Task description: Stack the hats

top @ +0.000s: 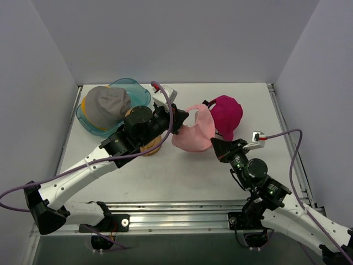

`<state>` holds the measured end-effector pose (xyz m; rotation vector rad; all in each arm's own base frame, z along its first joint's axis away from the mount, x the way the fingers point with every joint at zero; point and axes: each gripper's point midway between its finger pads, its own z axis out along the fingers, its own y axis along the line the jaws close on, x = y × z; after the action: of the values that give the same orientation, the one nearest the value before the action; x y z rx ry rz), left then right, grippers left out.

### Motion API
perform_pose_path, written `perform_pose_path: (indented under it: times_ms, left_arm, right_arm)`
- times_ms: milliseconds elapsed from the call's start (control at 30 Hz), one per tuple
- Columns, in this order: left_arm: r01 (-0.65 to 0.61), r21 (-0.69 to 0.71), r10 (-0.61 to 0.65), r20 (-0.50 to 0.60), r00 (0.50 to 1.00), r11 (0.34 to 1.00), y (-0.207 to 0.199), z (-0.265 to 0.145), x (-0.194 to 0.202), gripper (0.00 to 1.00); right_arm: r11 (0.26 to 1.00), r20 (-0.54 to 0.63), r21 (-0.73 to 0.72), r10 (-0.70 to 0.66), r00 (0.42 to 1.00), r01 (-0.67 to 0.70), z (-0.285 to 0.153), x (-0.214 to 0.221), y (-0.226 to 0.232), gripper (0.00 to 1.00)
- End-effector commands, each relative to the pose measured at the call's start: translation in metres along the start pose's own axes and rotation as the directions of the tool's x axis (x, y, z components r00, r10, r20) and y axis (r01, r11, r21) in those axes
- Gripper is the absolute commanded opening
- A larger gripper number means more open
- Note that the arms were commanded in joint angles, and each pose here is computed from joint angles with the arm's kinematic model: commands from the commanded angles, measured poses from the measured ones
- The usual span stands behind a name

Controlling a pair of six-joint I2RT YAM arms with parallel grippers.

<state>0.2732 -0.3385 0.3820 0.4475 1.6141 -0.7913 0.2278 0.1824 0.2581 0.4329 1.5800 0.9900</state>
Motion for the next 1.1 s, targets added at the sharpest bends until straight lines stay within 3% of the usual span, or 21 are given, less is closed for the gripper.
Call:
perform_pose_path:
  times_ms: [0, 167, 200, 333, 767, 1067]
  left_arm:
    - [0.018, 0.054, -0.020, 0.052, 0.998, 0.998, -0.010, -0.018, -0.018, 0.05]
    - [0.026, 0.117, -0.033, 0.056, 0.998, 0.993, -0.021, -0.027, -0.021, 0.22]
    - [0.030, 0.128, -0.037, 0.054, 0.998, 0.991, -0.023, -0.028, -0.022, 0.31]
    - [0.049, 0.174, -0.056, 0.036, 0.998, 0.984, -0.034, -0.026, -0.026, 0.48]
    - [0.055, 0.198, -0.054, -0.006, 0.998, 0.979, -0.041, -0.015, -0.021, 0.59]
    - [0.065, 0.172, -0.055, -0.061, 0.997, 0.983, -0.036, -0.011, -0.001, 0.62]
  right_arm:
    - [0.994, 0.093, -0.016, -0.105, 0.990, 0.106, -0.009, -0.053, 0.034, 0.00]
    - [0.977, 0.097, 0.099, -0.201, 0.975, 0.191, -0.018, -0.073, 0.024, 0.00]
    - [0.969, 0.102, 0.137, -0.222, 0.970, 0.207, -0.021, -0.080, 0.019, 0.00]
    - [0.944, 0.113, 0.216, -0.278, 0.954, 0.249, -0.032, -0.095, 0.007, 0.00]
    - [0.896, 0.163, 0.366, -0.328, 0.930, 0.252, -0.073, -0.145, -0.007, 0.00]
    - [0.921, 0.127, 0.295, -0.302, 0.945, 0.254, -0.063, -0.129, 0.003, 0.00]
